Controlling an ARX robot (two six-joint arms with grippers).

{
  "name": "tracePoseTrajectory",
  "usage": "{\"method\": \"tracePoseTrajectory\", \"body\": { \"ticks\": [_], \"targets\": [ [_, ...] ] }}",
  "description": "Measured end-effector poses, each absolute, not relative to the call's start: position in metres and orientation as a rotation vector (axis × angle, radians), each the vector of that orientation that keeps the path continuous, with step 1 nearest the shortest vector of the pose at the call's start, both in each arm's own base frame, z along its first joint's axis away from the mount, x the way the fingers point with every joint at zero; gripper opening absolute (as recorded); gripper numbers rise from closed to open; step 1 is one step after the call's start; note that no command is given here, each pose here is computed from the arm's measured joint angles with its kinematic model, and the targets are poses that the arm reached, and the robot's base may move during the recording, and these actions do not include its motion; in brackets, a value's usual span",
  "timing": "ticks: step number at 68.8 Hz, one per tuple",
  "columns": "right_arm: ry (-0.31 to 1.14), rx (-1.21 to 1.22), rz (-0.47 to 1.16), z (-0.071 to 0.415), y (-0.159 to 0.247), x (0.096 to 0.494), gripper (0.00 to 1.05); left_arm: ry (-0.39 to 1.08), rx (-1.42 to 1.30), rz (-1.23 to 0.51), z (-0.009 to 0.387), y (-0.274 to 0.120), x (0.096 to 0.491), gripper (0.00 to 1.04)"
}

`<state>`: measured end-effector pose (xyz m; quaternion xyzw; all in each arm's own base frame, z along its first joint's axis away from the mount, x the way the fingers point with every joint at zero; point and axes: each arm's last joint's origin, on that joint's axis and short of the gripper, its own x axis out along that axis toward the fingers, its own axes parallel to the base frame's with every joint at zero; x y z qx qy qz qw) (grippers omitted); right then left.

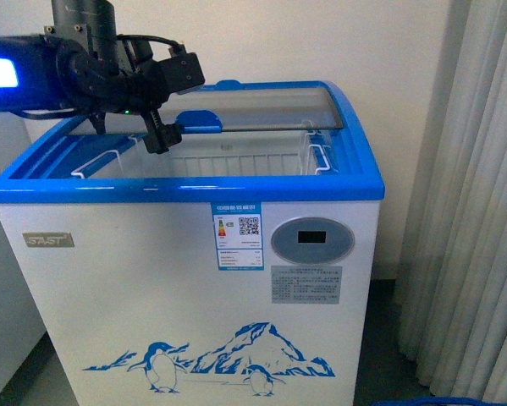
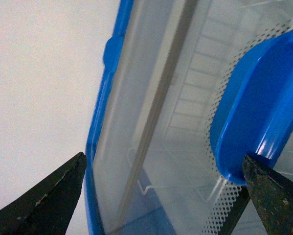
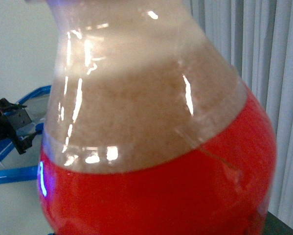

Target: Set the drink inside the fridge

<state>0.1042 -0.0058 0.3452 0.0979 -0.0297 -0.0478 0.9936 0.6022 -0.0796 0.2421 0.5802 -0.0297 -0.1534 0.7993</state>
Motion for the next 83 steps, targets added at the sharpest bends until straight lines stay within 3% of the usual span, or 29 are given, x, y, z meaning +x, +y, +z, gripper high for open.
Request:
{"method": "tracePoseTrajectory", "body": {
  "ticks": [13, 17, 21, 30, 40, 49, 53, 69, 81, 83],
  "targets": [
    [-0.06, 0.196, -0.095, 0.345, -0.006, 0.104, 0.39, -0.106, 1.067, -0.128, 0.245, -0.085, 0.607, 0.97],
    [-0.06, 0.196, -0.096, 0.345, -0.006, 0.104, 0.39, -0.124, 0.915, 0.074, 0.272, -0.076, 0.603, 0.97],
    [-0.06, 0.196, -0.1, 0.345, -0.006, 0.104, 0.39, -0.147, 0.763, 0.17, 0.295, -0.064, 0.596, 0.97],
    [-0.059, 0.196, -0.095, 0.345, -0.006, 0.104, 0.39, -0.153, 0.432, 0.137, 0.333, -0.041, 0.554, 0.97],
    [-0.06, 0.196, -0.095, 0.345, -0.006, 0.104, 0.39, -0.049, 0.287, 0.102, 0.328, -0.037, 0.512, 0.97],
    [-0.06, 0.196, -0.096, 0.345, -0.006, 0.104, 0.39, 0.134, 0.188, 0.046, 0.292, -0.037, 0.461, 0.97],
    [-0.06, 0.196, -0.095, 0.345, -0.006, 0.104, 0.39, 0.199, 0.138, -0.003, 0.281, -0.038, 0.421, 0.97],
    [-0.06, 0.196, -0.096, 0.345, -0.006, 0.104, 0.39, 0.205, -0.001, -0.056, 0.287, -0.031, 0.294, 0.96],
    [-0.055, 0.193, -0.092, 0.345, -0.006, 0.104, 0.39, -0.009, -0.01, -0.018, 0.256, -0.006, 0.217, 0.71],
    [0.031, 0.162, -0.06, 0.345, -0.006, 0.107, 0.39, -0.012, -0.01, -0.002, 0.246, -0.002, 0.204, 0.66]
  ]
}}
